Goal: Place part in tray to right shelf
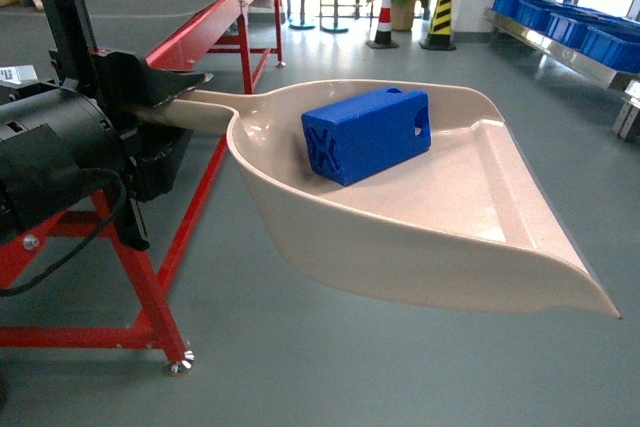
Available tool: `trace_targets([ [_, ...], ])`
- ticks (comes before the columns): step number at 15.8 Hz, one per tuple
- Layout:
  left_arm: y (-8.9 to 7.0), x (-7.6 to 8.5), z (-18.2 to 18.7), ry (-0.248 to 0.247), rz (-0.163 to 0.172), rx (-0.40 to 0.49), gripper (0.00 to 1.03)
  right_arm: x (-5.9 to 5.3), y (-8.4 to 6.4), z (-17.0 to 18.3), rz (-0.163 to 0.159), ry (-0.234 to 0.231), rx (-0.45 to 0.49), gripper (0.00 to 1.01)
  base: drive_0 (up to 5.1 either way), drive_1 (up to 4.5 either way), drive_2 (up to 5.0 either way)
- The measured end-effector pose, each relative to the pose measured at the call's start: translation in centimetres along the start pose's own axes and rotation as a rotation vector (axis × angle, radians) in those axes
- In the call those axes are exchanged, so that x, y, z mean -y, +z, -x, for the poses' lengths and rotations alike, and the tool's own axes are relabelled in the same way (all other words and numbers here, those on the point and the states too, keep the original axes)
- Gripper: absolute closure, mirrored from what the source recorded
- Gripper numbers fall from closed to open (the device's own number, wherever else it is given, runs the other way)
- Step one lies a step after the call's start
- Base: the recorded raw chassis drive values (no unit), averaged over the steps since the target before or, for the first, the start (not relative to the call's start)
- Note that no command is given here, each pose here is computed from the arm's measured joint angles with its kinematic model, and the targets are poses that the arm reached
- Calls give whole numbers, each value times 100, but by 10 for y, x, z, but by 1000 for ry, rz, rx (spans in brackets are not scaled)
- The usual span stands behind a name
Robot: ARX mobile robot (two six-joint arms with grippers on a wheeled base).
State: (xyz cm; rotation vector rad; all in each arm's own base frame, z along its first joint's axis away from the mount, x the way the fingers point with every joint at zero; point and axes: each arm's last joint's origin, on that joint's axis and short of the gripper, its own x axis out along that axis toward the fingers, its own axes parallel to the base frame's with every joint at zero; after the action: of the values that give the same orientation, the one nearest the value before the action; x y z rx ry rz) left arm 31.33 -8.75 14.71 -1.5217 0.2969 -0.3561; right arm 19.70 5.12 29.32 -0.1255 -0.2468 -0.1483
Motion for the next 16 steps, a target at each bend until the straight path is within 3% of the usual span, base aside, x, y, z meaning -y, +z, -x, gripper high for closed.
trace_targets([
  [16, -1, 0, 0, 3, 1, -7, 89, 0, 0, 0, 1, 0, -3, 3, 500, -231, -255],
])
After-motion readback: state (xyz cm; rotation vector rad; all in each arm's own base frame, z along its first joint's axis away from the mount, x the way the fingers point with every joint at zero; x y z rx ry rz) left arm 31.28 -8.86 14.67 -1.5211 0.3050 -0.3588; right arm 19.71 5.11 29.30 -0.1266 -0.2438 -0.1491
